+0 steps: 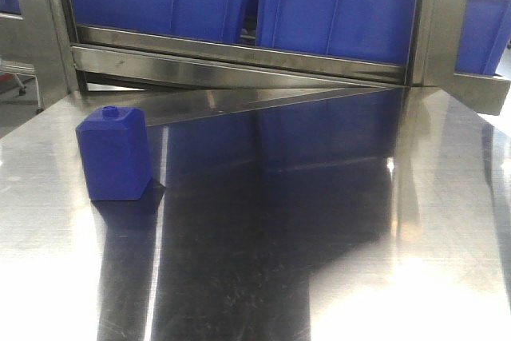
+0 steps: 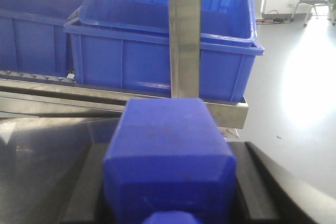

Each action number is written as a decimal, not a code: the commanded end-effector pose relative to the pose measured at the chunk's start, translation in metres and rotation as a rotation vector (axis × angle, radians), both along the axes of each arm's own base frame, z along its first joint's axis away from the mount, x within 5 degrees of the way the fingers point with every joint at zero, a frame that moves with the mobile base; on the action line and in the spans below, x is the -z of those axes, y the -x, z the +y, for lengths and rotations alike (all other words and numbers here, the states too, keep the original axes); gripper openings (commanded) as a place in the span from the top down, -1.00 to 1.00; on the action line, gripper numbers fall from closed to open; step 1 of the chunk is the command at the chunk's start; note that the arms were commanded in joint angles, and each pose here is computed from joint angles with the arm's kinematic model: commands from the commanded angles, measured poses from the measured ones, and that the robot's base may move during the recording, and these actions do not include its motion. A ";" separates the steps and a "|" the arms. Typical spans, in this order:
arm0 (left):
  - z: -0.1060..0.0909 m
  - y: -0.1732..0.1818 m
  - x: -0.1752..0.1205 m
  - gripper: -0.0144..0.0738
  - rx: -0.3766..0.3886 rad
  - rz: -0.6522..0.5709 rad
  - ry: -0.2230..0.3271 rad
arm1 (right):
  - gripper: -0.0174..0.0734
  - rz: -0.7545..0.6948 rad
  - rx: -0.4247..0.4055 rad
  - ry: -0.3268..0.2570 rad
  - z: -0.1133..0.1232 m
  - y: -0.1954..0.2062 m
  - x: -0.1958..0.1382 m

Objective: Pick and sort blue part to right shelf

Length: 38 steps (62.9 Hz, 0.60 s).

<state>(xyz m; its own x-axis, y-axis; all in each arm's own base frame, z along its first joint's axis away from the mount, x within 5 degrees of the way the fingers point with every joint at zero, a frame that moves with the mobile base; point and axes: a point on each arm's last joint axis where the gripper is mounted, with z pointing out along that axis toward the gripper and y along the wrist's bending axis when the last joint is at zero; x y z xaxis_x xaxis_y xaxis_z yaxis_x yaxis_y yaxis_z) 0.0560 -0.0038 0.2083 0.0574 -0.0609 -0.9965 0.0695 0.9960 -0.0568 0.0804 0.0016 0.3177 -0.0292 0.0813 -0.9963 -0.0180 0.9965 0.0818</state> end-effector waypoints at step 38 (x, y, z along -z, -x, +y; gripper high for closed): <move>0.001 0.002 -0.017 0.37 -0.004 -0.112 -0.006 | -0.32 -0.110 0.004 0.001 0.000 0.001 -0.017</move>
